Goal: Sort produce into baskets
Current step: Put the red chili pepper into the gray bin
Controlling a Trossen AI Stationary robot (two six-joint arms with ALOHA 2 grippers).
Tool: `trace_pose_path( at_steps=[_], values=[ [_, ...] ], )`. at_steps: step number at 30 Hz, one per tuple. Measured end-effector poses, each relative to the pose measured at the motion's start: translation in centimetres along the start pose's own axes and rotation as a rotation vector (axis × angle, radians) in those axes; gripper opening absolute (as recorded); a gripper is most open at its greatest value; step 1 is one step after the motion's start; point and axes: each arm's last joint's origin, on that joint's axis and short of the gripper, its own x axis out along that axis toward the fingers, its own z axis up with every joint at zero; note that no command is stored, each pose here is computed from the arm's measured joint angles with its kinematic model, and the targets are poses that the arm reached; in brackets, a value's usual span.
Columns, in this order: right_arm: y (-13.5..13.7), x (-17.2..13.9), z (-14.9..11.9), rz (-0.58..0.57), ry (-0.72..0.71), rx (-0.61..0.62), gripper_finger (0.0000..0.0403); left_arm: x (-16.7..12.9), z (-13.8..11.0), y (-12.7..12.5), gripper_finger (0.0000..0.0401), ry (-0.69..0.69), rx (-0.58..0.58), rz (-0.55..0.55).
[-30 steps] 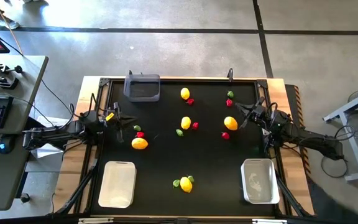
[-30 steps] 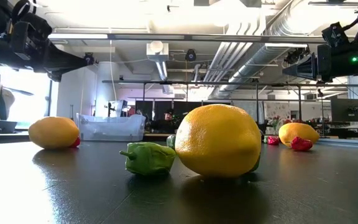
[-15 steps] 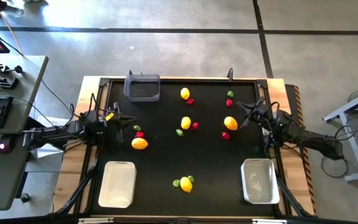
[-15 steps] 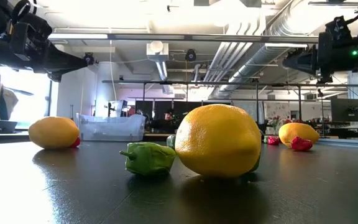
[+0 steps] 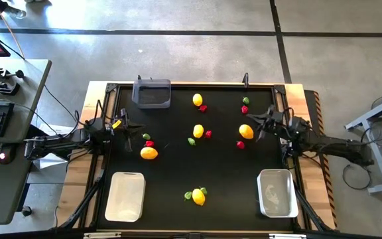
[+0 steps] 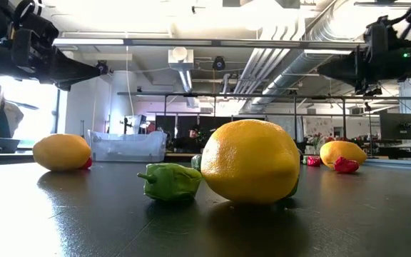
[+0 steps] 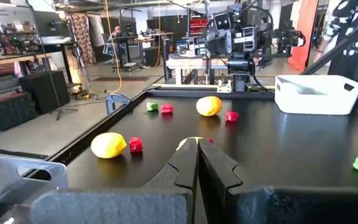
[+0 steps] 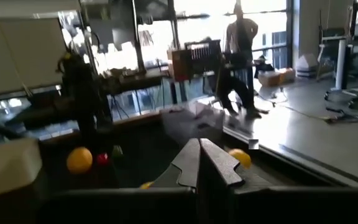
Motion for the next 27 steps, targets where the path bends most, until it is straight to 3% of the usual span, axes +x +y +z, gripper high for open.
trace_pose_path(
  at_steps=[6, 9, 27],
  values=[
    [0.7, 1.6, 0.4, -0.028, 0.123, -0.102, 0.0000, 0.0, 0.0, 0.1, 0.0000, 0.004, 0.063, 0.024],
    [1.2, 2.3, 0.8, -0.009, 0.162, -0.138, 0.0000, 0.0, 0.0, 0.1, 0.0000, 0.003, 0.040, 0.023],
    [3.2, 5.7, 3.2, 0.044, 0.238, -0.156, 0.0003, 0.0, 0.0, -0.1, 0.0000, 0.002, -0.054, -0.031]
  ],
)
